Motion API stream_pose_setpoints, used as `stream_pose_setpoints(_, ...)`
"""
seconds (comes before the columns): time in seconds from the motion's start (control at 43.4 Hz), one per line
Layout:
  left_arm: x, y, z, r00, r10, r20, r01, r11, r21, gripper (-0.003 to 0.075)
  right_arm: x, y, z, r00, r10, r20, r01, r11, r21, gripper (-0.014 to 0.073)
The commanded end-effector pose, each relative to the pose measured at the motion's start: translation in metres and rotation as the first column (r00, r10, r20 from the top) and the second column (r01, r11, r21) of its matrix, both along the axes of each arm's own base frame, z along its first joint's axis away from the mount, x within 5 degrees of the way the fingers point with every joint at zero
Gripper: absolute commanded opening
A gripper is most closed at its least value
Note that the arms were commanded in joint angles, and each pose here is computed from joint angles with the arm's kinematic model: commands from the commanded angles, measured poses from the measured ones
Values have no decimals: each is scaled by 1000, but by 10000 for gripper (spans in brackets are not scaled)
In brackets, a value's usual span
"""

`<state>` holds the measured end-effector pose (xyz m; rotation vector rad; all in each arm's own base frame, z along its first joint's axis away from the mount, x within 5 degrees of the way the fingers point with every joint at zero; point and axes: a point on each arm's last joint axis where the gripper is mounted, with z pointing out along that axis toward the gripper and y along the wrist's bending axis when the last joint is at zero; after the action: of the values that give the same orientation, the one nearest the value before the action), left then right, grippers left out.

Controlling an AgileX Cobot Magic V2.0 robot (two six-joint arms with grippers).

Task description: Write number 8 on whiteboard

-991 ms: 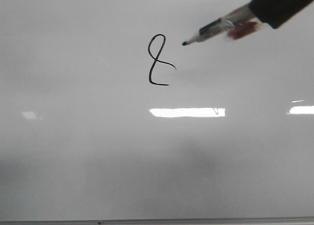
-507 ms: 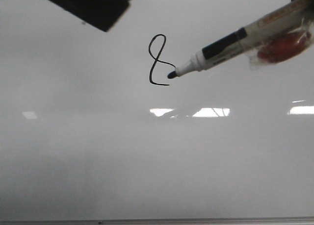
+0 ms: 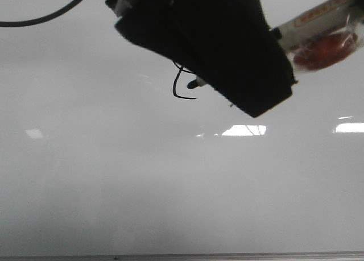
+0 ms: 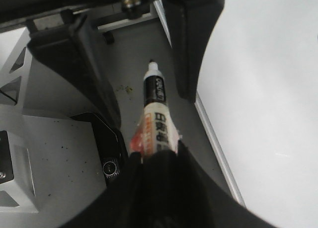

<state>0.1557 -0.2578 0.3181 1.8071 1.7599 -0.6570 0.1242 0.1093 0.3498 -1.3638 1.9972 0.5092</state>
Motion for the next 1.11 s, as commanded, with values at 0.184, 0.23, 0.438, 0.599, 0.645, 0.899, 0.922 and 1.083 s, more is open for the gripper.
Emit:
stream_pose_setpoints(0.184, -4, -3, 27, 999, -2, 45, 8, 991, -133, 140, -2, 2, 14, 999, -5, 43, 2, 998, 70, -96)
stream_pose_setpoints(0.23, -4, -3, 27, 999, -3, 46, 9, 991, -134, 111, -2, 2, 14, 999, -5, 43, 2, 998, 70, -87)
stream_pose_setpoints(0.438, -4, -3, 27, 999, -2, 49, 9, 991, -134, 18, -2, 2, 13, 999, -4, 41, 1, 998, 66, 253)
stream_pose_setpoints(0.599, 3, 11, 31, 993, 94, 76, -87, 993, -83, 18, -4, -12, 20, 994, -95, 45, 96, 995, -4, 502)
stream_pose_setpoints(0.645, 6, 19, 35, 983, 162, 85, -156, 985, -69, 18, -5, -21, 23, 984, -166, 62, 168, 985, -31, 501)
stream_pose_setpoints(0.899, 30, 100, 68, 738, 652, 173, -652, 755, -65, 18, -14, -56, 33, 874, -464, 142, 474, 879, -45, 500)
stream_pose_setpoints(0.922, 30, 108, 71, 701, 693, 168, -692, 718, -76, 18, -15, -57, 34, 873, -465, 143, 475, 879, -42, 500)
stream_pose_setpoints(1.083, 41, 164, 80, 422, 892, 163, -891, 441, -108, 18, -15, -57, 34, 873, -466, 146, 475, 879, -38, 500)
